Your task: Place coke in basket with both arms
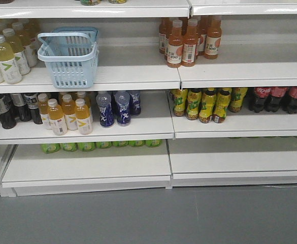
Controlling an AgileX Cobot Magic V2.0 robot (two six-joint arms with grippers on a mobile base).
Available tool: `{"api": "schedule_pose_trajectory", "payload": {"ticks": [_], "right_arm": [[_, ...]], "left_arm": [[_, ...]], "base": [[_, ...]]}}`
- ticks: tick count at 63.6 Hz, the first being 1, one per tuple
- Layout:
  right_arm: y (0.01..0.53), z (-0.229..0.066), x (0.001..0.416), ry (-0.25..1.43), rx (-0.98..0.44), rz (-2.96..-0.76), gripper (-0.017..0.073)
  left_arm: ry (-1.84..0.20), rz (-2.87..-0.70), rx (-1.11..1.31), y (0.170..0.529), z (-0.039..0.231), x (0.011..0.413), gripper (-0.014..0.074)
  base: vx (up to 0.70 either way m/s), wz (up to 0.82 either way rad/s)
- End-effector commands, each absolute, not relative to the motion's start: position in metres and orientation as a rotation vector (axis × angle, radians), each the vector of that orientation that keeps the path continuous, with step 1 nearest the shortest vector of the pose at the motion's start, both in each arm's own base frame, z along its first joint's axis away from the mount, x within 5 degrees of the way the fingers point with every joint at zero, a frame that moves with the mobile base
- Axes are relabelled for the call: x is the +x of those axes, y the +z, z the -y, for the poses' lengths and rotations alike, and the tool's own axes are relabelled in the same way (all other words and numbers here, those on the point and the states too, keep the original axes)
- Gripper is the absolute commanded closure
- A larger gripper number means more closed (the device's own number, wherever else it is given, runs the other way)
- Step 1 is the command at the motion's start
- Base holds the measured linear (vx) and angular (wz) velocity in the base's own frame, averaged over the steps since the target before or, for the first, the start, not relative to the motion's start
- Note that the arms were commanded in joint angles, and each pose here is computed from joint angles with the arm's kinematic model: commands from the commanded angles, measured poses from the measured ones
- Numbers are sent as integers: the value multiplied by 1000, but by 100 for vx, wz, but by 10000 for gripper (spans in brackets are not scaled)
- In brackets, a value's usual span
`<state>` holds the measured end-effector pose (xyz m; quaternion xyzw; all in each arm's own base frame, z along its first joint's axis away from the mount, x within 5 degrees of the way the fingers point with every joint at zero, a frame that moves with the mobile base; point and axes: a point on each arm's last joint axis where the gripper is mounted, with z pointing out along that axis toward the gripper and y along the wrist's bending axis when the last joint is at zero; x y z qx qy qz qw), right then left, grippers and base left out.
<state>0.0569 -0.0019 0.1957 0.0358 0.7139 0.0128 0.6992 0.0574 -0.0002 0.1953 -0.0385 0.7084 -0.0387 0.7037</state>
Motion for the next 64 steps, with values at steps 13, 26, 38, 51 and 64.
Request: {"api": "schedule_pose_trajectory", "payload": {"ticks": [13, 26, 38, 51, 64], "right_arm": [[199, 2, 56, 23, 75, -1513, 568], [199, 2, 56, 23, 75, -1513, 568], [199, 2, 56, 23, 75, -1513, 568], [199, 2, 56, 23, 75, -1513, 568], [199, 2, 56, 23, 75, -1513, 568]], "left_arm": [[-80, -1506, -85, 201, 0, 57, 600], [-80, -1506, -85, 201, 0, 57, 600], [-80, -1506, -85, 201, 0, 57, 600], [-80, -1506, -85, 201, 0, 57, 600], [-80, -1506, -85, 201, 0, 57, 600]], "base": [[10, 1], [10, 1], [10, 1], [10, 0], [10, 0]]}}
